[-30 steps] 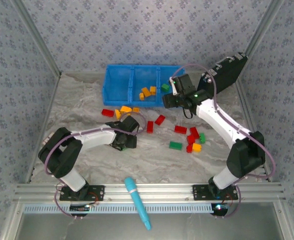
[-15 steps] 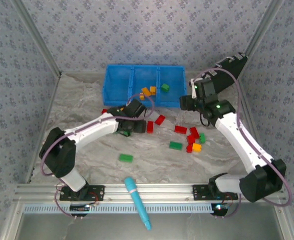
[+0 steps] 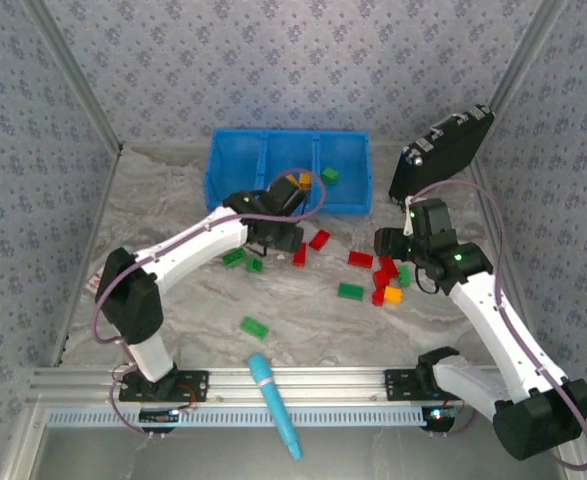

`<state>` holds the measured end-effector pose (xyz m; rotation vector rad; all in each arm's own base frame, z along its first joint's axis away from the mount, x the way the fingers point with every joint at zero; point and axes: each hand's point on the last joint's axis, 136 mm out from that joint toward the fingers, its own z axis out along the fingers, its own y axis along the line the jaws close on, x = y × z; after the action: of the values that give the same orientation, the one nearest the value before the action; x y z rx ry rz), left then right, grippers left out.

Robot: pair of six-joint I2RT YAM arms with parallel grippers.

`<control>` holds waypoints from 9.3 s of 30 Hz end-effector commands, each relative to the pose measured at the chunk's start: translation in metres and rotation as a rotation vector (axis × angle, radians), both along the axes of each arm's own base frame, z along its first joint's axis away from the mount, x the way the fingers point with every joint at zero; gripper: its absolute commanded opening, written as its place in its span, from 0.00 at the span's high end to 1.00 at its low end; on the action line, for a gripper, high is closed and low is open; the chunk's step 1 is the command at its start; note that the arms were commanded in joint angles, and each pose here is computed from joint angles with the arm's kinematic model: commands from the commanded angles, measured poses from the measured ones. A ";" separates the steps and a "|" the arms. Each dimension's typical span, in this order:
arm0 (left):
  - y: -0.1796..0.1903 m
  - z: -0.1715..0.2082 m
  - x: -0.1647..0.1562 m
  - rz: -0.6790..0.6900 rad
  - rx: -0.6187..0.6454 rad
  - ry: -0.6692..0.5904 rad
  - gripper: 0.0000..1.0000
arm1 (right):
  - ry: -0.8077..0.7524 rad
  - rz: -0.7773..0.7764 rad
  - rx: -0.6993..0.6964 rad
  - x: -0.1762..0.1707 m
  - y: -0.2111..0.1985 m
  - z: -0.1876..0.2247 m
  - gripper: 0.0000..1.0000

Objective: Sort the legos into containers by color
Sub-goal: Pick up the lego from the middle-left of the table, then place the lego in the container, then pick up the lego from the bottom-center of the table, then place the lego in the container, then pick up the lego from the middle-left of the table, then place the lego in the container.

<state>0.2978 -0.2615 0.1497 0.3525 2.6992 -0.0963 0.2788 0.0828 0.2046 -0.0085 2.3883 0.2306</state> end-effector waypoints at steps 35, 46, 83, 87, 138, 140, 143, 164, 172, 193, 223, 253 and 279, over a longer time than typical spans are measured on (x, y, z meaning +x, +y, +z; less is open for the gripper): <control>0.025 -0.128 -0.166 0.952 -0.334 0.315 0.29 | 0.022 0.138 0.044 0.002 0.044 -0.013 0.24; 0.028 -0.106 -0.171 0.911 -0.297 0.323 0.25 | 0.021 0.134 0.038 0.004 0.041 -0.018 0.24; -0.032 -0.048 -0.074 0.655 -0.394 0.218 0.82 | 0.117 -0.022 0.043 -0.009 0.007 -0.042 0.22; -0.064 0.012 -0.003 0.537 -0.496 0.096 0.83 | 0.160 -0.095 0.075 -0.010 -0.006 -0.058 0.19; -0.077 0.246 0.118 -0.142 -0.611 -0.344 0.33 | -0.061 1.090 -0.437 -0.064 0.106 -0.079 0.24; -0.048 0.250 0.101 -0.186 -0.519 -0.417 0.29 | -0.007 1.152 -0.508 -0.071 0.095 -0.094 0.24; 0.002 0.265 0.079 -0.198 -0.374 -0.610 0.22 | 0.035 1.234 -0.550 -0.079 0.088 -0.112 0.24; 0.177 0.143 0.029 0.103 -0.104 -0.573 0.11 | 0.151 1.306 -0.633 -0.055 0.082 -0.177 0.06; 0.203 0.101 0.046 0.250 -0.079 -0.484 0.09 | 0.221 1.319 -0.605 -0.050 0.090 -0.193 0.24; 0.228 -0.039 0.095 1.081 -0.394 -0.022 0.10 | 0.122 1.275 -0.632 -0.018 0.109 -0.137 0.68; 0.168 -0.128 0.124 1.161 -0.409 0.211 0.17 | -0.345 0.784 -0.790 0.264 0.124 -0.085 0.41; 0.162 -0.110 0.102 0.867 -0.218 0.208 0.97 | -0.033 0.164 -0.219 0.169 0.055 0.028 0.01; 0.139 0.016 0.255 0.573 -0.143 -0.158 0.96 | 0.221 -0.318 0.349 0.065 0.107 -0.051 0.12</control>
<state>0.5528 -0.1301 0.1688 -0.4801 2.4747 -0.1692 0.3476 0.1805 0.1635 0.4202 2.4587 0.4736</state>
